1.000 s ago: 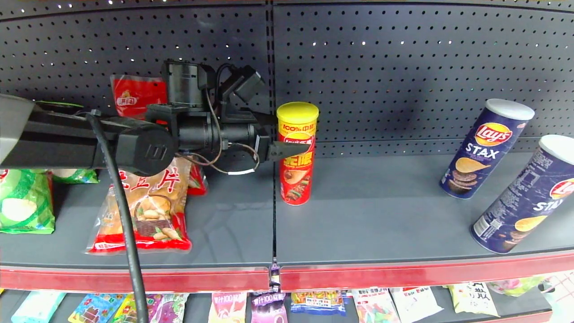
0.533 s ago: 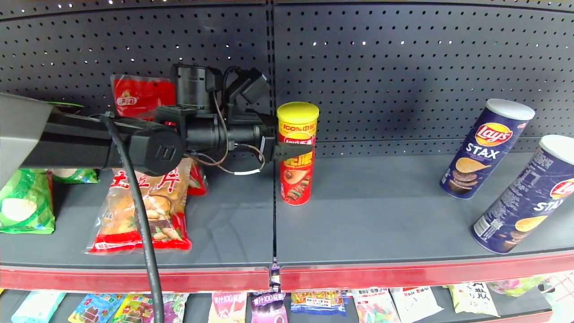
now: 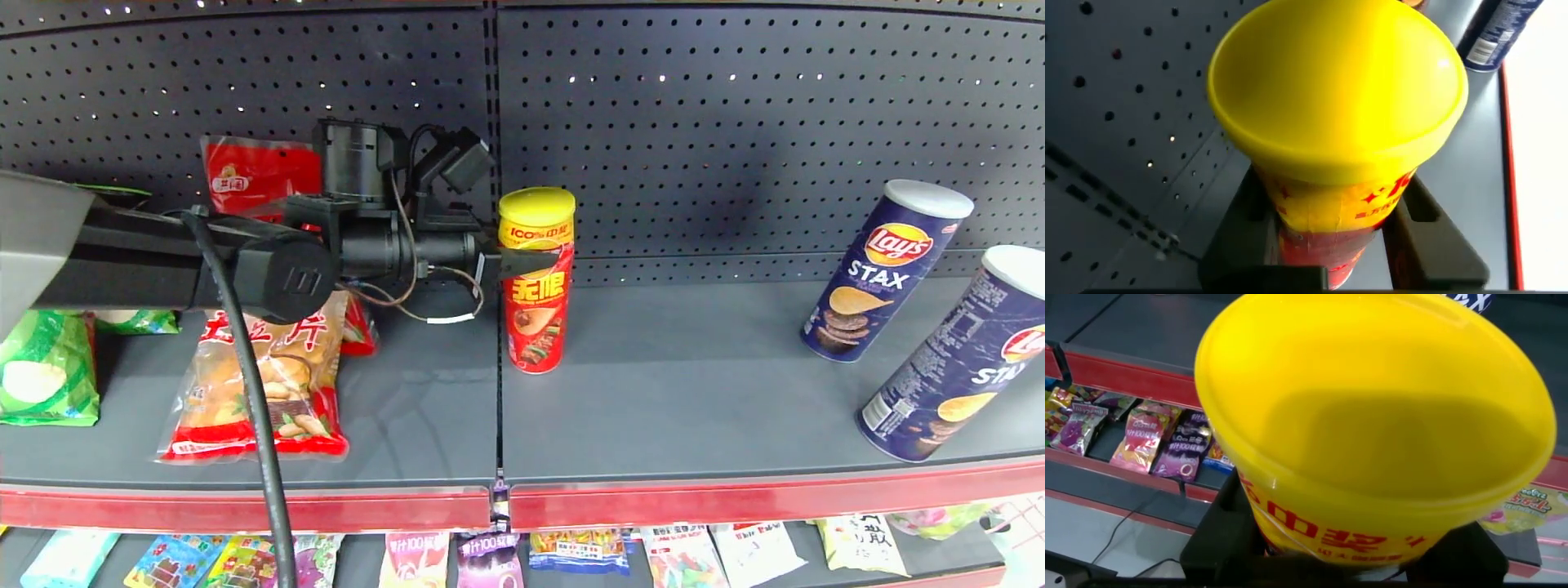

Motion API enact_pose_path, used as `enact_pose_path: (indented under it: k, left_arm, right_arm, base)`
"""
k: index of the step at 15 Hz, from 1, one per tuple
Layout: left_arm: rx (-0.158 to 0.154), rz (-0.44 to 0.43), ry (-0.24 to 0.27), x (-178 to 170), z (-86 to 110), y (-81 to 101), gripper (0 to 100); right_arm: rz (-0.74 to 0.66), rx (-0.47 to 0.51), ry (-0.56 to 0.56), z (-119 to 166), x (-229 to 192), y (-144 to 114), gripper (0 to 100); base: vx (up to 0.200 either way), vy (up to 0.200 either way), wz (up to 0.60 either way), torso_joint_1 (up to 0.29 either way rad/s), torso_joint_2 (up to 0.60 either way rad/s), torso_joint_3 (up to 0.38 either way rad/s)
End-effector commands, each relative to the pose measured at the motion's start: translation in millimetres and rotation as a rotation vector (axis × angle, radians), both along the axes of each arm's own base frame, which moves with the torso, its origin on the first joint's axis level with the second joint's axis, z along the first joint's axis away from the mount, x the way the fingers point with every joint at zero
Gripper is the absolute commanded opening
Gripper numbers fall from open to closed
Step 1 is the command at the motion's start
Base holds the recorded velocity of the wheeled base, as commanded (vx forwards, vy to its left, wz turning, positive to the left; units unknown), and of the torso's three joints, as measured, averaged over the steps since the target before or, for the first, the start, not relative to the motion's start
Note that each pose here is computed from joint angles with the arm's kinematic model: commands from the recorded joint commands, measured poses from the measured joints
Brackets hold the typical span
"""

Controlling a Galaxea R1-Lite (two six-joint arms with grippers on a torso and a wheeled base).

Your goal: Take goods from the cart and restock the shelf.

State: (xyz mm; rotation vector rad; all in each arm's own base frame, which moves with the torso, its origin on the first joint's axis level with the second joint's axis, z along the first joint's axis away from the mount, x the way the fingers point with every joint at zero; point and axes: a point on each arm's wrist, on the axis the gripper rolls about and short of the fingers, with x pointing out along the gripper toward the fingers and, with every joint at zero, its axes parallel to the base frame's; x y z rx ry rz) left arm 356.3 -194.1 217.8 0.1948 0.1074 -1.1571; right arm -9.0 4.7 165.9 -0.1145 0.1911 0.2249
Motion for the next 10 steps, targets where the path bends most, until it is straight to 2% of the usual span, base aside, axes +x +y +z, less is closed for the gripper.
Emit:
enact_pose_path:
  k: [1,4,5,6,10]
  left_arm:
    - [-0.004,-0.001,-0.007,-14,9.2,6.6,0]
    - [0.005,-0.016,0.02,-49,12.7,22.8,0]
    - [0.005,-0.016,0.02,-50,13.1,23.6,0]
    - [0.009,-0.028,0.032,-67,12.8,27.5,0]
    - [0.017,-0.08,0.043,-88,10.9,13.3,0]
  right_arm:
    - [0.0,-0.001,-0.008,1,-1,0,0]
    - [0.001,0.0,-0.008,1,-1,0,0]
    - [0.001,0.0,-0.006,1,-1,0,0]
    - [0.001,0.0,-0.006,1,-1,0,0]
    - [0.004,0.0,-0.006,0,-1,0,0]
  base:
    - [0.0,0.0,0.0,0.0,0.0,0.0]
    - [0.0,0.0,0.0,0.0,0.0,0.0]
    - [0.0,0.0,0.0,0.0,0.0,0.0]
    - [0.0,0.0,0.0,0.0,0.0,0.0]
    - [0.0,0.0,0.0,0.0,0.0,0.0]
